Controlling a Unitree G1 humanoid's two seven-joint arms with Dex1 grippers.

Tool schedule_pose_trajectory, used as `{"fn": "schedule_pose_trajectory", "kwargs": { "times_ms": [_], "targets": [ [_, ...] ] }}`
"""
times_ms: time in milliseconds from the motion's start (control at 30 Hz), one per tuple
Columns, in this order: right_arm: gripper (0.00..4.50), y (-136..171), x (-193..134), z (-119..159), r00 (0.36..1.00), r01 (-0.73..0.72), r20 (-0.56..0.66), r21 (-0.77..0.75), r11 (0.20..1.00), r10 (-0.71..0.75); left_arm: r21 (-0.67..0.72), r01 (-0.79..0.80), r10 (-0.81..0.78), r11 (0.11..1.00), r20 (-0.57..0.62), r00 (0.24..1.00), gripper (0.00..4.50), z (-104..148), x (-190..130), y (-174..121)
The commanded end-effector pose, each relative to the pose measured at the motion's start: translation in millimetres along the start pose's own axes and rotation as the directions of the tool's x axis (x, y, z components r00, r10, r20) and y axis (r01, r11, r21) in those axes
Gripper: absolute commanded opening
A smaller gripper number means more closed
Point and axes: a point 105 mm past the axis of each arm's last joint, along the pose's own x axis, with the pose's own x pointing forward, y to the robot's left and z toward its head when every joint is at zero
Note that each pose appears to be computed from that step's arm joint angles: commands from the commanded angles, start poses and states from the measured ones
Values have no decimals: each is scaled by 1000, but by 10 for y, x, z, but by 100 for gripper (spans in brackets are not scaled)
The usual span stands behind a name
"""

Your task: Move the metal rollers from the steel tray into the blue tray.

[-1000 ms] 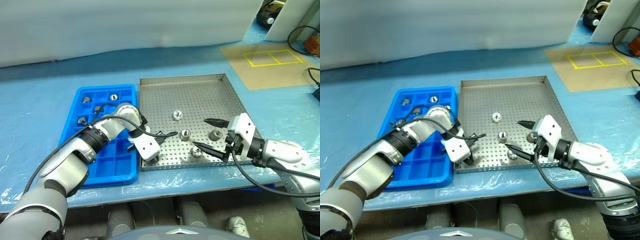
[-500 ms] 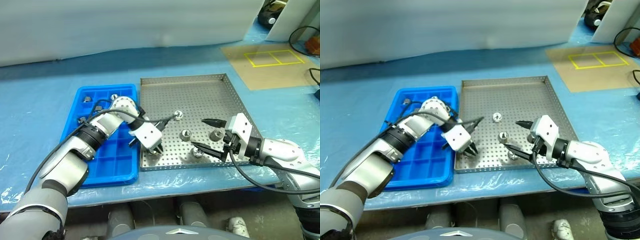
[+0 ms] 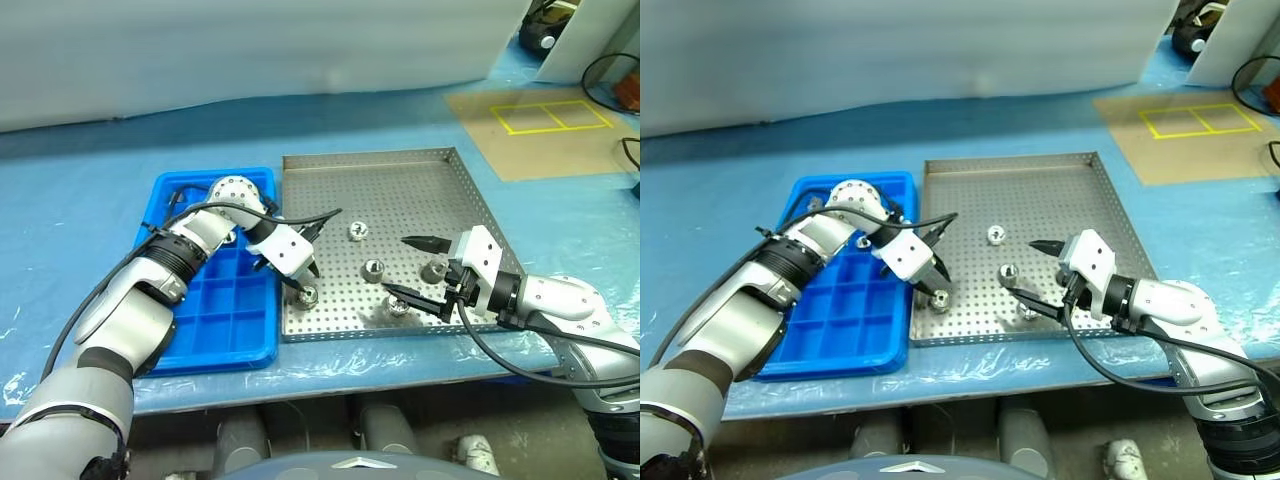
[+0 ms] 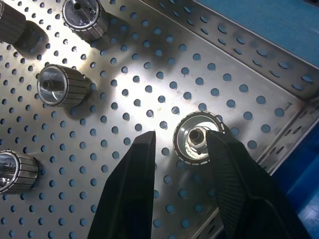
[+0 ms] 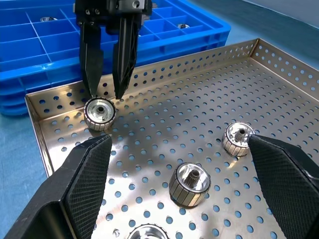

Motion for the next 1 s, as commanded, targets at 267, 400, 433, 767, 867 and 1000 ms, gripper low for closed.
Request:
{"fn": "schedule_pose_trajectory", "kwargs": {
  "times_ms": [267,400,433,767,867,1000],
  "targets": [
    [450,10,-13,64,999,17,27,-29,999,-16,89,76,-73,993,-36,997,173,7,84,-43],
    [450,14,-16,61,999,20,27,-29,999,-20,73,64,-63,995,-17,998,207,19,74,-8],
    [450,12,-18,60,999,23,27,-29,999,-22,76,64,-63,995,-21,998,224,15,70,-4],
    [450,4,-14,52,999,34,25,-34,999,-33,59,124,-120,990,-78,990,387,-73,53,-113],
    [450,5,-15,46,999,36,21,-35,999,-35,42,159,-155,986,-90,984,387,-96,53,-192],
    [450,6,-14,35,999,38,15,-41,998,-37,-5,216,-215,976,-124,969,387,-180,43,-336]
  ]
}}
